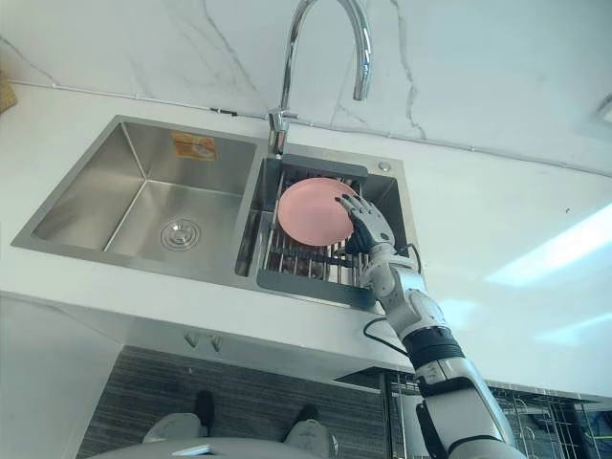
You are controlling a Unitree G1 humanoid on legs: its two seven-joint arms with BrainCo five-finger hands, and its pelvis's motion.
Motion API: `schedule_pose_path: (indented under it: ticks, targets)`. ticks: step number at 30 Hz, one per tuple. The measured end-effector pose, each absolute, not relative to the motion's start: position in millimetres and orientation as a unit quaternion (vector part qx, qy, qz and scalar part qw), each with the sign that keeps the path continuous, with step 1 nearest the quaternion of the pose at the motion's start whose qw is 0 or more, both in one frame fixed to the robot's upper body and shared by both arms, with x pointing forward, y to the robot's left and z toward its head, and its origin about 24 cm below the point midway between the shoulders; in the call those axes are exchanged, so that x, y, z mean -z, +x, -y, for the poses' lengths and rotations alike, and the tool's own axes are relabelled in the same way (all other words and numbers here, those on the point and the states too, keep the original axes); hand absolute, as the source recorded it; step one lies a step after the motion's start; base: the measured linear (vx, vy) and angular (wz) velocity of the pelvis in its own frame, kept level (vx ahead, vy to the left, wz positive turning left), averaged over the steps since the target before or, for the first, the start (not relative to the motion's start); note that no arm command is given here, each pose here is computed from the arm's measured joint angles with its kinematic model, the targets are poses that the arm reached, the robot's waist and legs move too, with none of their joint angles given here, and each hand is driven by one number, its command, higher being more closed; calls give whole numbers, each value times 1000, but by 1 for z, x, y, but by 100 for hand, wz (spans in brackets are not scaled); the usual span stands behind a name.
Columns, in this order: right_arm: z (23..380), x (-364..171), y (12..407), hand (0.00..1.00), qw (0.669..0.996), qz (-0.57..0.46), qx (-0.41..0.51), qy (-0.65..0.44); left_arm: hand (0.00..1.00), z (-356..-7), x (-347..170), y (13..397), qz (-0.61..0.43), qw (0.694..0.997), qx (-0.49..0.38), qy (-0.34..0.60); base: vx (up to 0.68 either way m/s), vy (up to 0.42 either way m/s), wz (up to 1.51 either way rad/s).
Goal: Walk over to the sink, pick up the cup, carry it to the dishwasher, place the cup inside the dishwasher, then close the dishwasher door
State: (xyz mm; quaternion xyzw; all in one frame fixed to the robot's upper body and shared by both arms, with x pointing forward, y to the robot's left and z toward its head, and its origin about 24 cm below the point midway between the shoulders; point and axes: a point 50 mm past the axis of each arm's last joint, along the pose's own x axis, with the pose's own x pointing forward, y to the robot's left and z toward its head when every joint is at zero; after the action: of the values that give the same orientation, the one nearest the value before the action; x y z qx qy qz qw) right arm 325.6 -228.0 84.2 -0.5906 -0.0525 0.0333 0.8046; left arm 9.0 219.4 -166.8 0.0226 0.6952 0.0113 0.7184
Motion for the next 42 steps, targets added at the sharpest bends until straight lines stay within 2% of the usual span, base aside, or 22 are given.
schedule_pose_path:
  ticks: [5, 9, 22, 31, 36, 42]
  targets:
    - [227, -72, 321, 0, 795, 37, -64, -602, 0, -221, 167, 8, -698, 716, -15, 20, 0, 0, 0]
    - [226, -63, 319, 0, 769, 30, -79, -634, 0, -222, 166, 7, -701, 713, -18, 18, 0, 0, 0]
    - [224, -63, 320, 0, 708, 84, 3, -701, 0, -223, 166, 6, -703, 711, -21, 19, 0, -1, 0]
    - [227, -63, 332, 0, 700, 63, 45, -710, 0, -224, 166, 15, -691, 722, -19, 20, 1, -9, 9]
    - [216, -64, 337, 0, 680, 78, 26, -728, 0, -222, 166, 22, -682, 731, -16, 18, 35, -31, 7]
    - [204, -79, 351, 0, 680, 85, -7, -728, 0, -225, 165, 28, -675, 738, -17, 22, 19, -18, -2]
